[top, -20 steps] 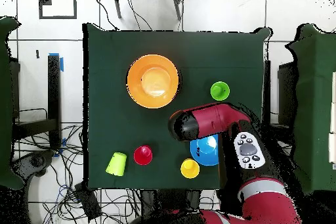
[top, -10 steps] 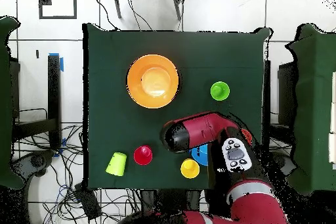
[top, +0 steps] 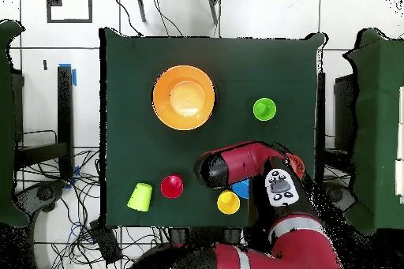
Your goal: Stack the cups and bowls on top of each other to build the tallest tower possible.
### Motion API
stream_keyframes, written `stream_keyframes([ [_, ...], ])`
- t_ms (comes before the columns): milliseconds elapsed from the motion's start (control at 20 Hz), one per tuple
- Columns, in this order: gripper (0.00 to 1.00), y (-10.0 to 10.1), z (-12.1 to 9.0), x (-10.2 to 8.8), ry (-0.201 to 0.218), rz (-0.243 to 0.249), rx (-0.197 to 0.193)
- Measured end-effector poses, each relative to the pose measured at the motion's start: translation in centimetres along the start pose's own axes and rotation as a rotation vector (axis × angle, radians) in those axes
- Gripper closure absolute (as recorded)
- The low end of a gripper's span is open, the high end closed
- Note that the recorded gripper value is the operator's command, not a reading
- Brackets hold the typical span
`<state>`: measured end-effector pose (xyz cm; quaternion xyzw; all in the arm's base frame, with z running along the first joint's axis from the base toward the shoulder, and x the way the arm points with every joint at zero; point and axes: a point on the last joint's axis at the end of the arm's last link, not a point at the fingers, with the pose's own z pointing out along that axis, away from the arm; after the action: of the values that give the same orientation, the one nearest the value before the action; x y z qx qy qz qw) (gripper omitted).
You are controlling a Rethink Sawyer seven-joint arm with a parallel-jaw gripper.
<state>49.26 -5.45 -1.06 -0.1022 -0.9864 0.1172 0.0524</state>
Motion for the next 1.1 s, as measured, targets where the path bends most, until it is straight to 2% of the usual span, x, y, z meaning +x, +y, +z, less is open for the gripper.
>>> stream_keyframes([
  [350,0.0,-0.8,1.9,1.2,0.002,0.003,0.007],
  [1100,0.0,-2.4,3.2,2.9,0.032,0.009,0.05],
])
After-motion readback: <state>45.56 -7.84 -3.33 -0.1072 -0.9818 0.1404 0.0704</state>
